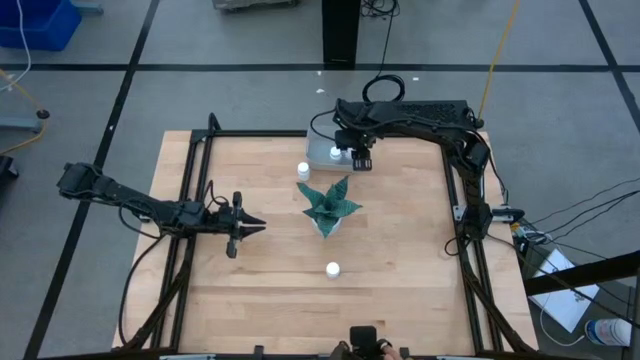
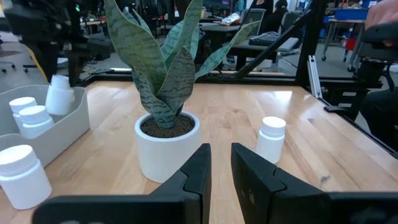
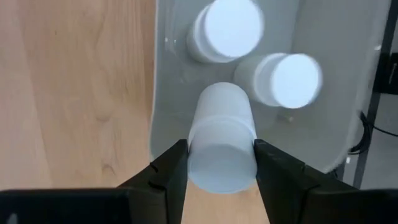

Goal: Pick and place pill bottles into a basket
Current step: Put the white medicine bottle into the gray bin

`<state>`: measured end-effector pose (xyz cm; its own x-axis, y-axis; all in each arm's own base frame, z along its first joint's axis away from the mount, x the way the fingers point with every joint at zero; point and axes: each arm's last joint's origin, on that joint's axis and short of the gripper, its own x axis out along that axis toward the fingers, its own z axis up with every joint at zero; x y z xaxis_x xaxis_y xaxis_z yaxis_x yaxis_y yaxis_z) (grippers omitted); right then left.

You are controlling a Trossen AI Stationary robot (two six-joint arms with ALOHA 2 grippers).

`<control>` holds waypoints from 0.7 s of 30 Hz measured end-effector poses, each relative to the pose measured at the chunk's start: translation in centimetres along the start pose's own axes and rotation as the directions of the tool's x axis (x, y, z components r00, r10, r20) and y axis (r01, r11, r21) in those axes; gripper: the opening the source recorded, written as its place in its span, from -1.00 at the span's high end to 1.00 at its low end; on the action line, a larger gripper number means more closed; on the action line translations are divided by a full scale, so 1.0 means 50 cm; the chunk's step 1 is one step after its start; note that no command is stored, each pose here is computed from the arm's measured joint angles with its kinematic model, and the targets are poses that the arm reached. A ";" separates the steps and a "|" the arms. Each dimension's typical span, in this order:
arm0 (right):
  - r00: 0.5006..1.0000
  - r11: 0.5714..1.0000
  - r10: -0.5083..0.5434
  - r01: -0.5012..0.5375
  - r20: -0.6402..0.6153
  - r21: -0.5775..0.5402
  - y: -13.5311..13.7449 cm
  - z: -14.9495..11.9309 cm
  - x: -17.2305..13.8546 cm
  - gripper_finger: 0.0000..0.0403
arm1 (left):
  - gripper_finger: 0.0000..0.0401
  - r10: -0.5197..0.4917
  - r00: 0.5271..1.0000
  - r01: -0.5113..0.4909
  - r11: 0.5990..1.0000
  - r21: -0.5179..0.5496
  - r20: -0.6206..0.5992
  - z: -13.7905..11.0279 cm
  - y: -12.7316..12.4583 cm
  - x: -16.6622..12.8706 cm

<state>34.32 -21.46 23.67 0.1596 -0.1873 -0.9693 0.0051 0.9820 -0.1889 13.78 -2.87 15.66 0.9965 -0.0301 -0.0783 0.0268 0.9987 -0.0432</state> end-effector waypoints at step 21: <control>0.999 1.000 -0.024 0.025 0.037 -0.012 0.007 0.001 0.034 0.10 | 0.67 0.000 1.000 0.000 1.000 0.004 0.000 0.000 0.000 0.000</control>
<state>34.64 -21.44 21.96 0.1961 -0.2099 -0.9579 -0.0033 0.9767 -0.2147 13.78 -2.87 15.66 0.9965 -0.0297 -0.0783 0.0267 0.9989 -0.0394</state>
